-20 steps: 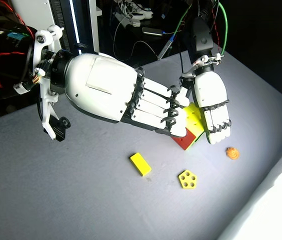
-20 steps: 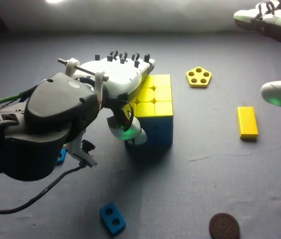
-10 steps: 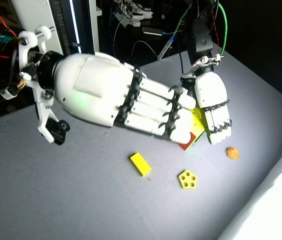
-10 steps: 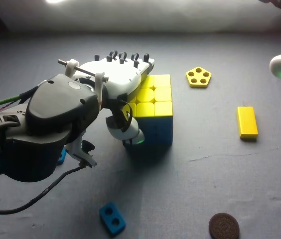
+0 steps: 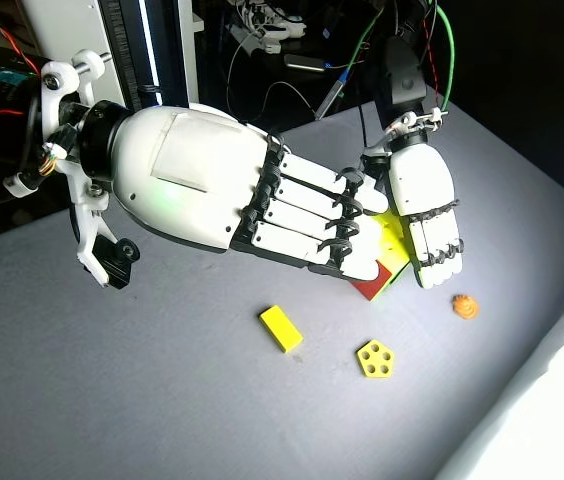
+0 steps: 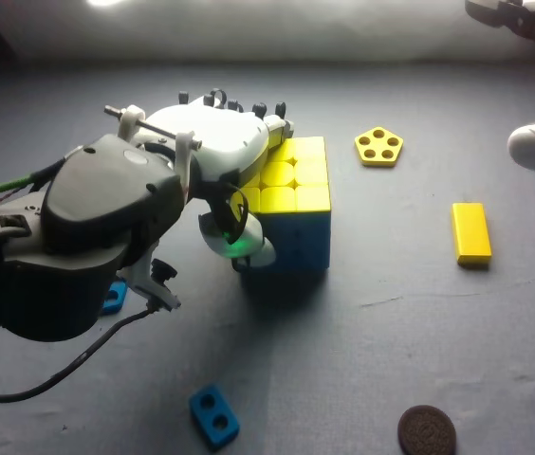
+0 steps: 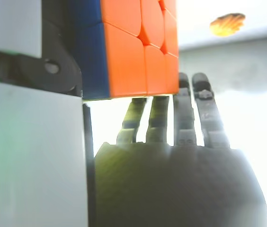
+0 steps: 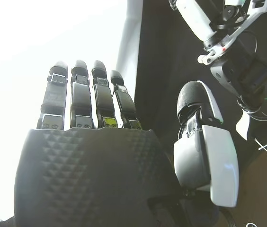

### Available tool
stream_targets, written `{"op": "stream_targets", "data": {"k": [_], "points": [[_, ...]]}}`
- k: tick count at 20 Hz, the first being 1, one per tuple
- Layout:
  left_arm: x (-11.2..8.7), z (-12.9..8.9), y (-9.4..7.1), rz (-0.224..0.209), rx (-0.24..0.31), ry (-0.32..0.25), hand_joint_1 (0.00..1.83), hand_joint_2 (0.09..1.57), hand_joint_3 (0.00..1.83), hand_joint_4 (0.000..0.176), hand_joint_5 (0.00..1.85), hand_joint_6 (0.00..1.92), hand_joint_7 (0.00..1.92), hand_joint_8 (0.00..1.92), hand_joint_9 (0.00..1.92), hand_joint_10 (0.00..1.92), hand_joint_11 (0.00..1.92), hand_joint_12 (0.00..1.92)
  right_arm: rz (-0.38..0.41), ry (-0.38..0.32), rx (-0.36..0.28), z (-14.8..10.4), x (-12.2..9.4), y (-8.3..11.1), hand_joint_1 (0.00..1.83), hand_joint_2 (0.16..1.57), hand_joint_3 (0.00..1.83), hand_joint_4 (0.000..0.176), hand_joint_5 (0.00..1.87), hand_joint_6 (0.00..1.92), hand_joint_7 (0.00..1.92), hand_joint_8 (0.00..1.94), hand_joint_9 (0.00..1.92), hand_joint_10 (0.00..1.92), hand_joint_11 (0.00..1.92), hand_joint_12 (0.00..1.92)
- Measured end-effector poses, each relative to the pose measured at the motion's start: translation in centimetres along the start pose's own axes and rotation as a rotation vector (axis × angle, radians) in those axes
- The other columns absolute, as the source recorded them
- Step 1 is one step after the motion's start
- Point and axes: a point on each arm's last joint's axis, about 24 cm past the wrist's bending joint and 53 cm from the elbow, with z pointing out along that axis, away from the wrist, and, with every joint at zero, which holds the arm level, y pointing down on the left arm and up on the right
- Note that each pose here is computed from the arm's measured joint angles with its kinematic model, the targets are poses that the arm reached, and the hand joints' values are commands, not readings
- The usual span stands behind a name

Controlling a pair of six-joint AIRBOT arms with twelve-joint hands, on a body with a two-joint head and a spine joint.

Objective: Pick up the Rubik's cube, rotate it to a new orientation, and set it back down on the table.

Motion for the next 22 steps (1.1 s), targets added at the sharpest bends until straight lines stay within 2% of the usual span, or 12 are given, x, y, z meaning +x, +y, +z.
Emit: {"op": "stream_targets", "data": {"k": [1, 2, 3, 5, 6, 7, 12, 13, 14, 16, 19, 22], "points": [[0.2, 0.0, 0.1, -0.012, -0.003, 0.006, 1.14, 1.14, 0.01, 0.0, 0.29, 1.23, 0.19, 1.55, 0.17, 1.63, 0.03, 1.82, -0.001, -0.003, -0.003, 0.0, -0.1, 0.1, 0.12, 1.26, 0.0, 0.0, 0.01, 0.0, 0.09, 0.0, 0.06, 0.01, 0.0, 0.0], [0.3, 0.0, 0.2, -0.023, -0.007, 0.011, 1.04, 1.27, 0.03, 0.0, 0.54, 1.49, 0.18, 1.7, 0.17, 1.78, 0.09, 1.9, 0.0, -0.005, -0.005, 0.0, -0.1, 0.1, 0.11, 1.26, 0.0, 0.0, 0.01, 0.0, 0.09, 0.0, 0.06, 0.0, 0.0, 0.0], [0.3, 0.0, 0.2, -0.024, -0.008, 0.012, 1.03, 1.29, 0.02, 0.0, 0.6, 1.53, 0.2, 1.75, 0.18, 1.82, 0.13, 1.92, 0.0, -0.008, -0.006, 0.0, -0.2, 0.1, 0.11, 1.26, 0.0, 0.0, 0.01, 0.0, 0.08, 0.0, 0.06, 0.0, 0.0, 0.0], [0.3, 0.0, 0.2, -0.025, -0.009, 0.013, 1.05, 1.3, 0.0, 0.0, 0.62, 1.53, 0.22, 1.82, 0.19, 1.87, 0.17, 1.92, -0.014, 0.0, -0.015, 0.0, 0.0, 0.4, 0.1, 1.27, 0.0, 0.0, 0.0, 0.0, 0.08, 0.0, 0.05, 0.0, 0.0, 0.0], [0.3, 0.0, 0.2, -0.024, -0.009, 0.013, 1.06, 1.36, 0.02, 0.0, 0.57, 1.56, 0.43, 1.85, 0.2, 1.88, 0.19, 1.92, -0.029, 0.008, -0.026, 0.0, 0.2, 0.6, 0.09, 1.27, 0.0, 0.0, 0.0, 0.0, 0.07, 0.0, 0.05, 0.0, 0.0, 0.0], [0.3, 0.0, 0.2, -0.025, -0.009, 0.013, 1.04, 1.39, 0.01, 0.0, 0.54, 1.6, 0.45, 1.88, 0.2, 1.9, 0.21, 1.92, -0.034, 0.012, -0.03, 0.0, 0.3, 0.7, 0.08, 1.27, 0.0, 0.0, 0.0, 0.0, 0.08, 0.0, 0.05, 0.0, 0.0, 0.0], [0.3, -0.7, -0.2, -0.031, -0.009, 0.036, 1.03, 1.41, 0.0, 0.001, 0.51, 1.66, 0.46, 1.87, 0.22, 1.9, 0.26, 1.92, -0.033, -0.017, -0.052, -0.2, -0.4, 1.2, 0.13, 1.26, 0.0, 0.0, 0.03, 0.01, 0.11, 0.01, 0.09, 0.01, 0.02, 0.02], [0.2, -1.0, -0.2, -0.027, -0.015, 0.044, 1.02, 1.41, 0.0, 0.006, 0.51, 1.67, 0.45, 1.86, 0.23, 1.9, 0.26, 1.92, -0.036, -0.026, -0.061, -0.2, -0.7, 1.4, 0.12, 1.26, 0.0, 0.0, 0.01, 0.0, 0.11, 0.01, 0.08, 0.01, 0.0, 0.02], [0.0, -1.2, -0.4, -0.025, -0.015, 0.049, 1.02, 1.41, 0.0, 0.001, 0.5, 1.67, 0.46, 1.87, 0.24, 1.91, 0.27, 1.92, -0.038, -0.032, -0.065, -0.3, -0.9, 1.5, 0.12, 1.27, 0.0, 0.0, 0.01, 0.0, 0.09, 0.0, 0.07, 0.01, 0.0, 0.02], [-0.9, -1.8, -0.7, -0.03, -0.012, 0.048, 1.02, 1.42, 0.0, 0.003, 0.48, 1.68, 0.46, 1.87, 0.23, 1.9, 0.28, 1.92, -0.047, -0.046, -0.075, -0.4, -1.4, 1.7, 0.11, 1.26, 0.0, 0.0, 0.01, 0.0, 0.1, 0.0, 0.08, 0.01, 0.0, 0.02], [-2.3, -2.7, -1.9, -0.035, 0.006, 0.036, 1.01, 1.43, 0.0, 0.0, 0.48, 1.68, 0.43, 1.91, 0.21, 1.92, 0.27, 1.92, -0.079, -0.037, -0.097, -0.6, -1.3, 2.2, 0.13, 1.26, 0.0, 0.0, 0.01, 0.0, 0.1, 0.0, 0.08, 0.01, 0.0, 0.03], [-3.0, -3.2, -3.2, -0.059, 0.037, 0.038, 1.01, 1.43, 0.0, 0.0, 0.49, 1.66, 0.44, 1.92, 0.22, 1.92, 0.27, 1.92, -0.116, -0.016, -0.122, -0.7, -0.7, 2.8, 0.13, 1.26, 0.0, 0.0, 0.01, 0.0, 0.11, 0.0, 0.09, 0.01, 0.01, 0.01]]}}
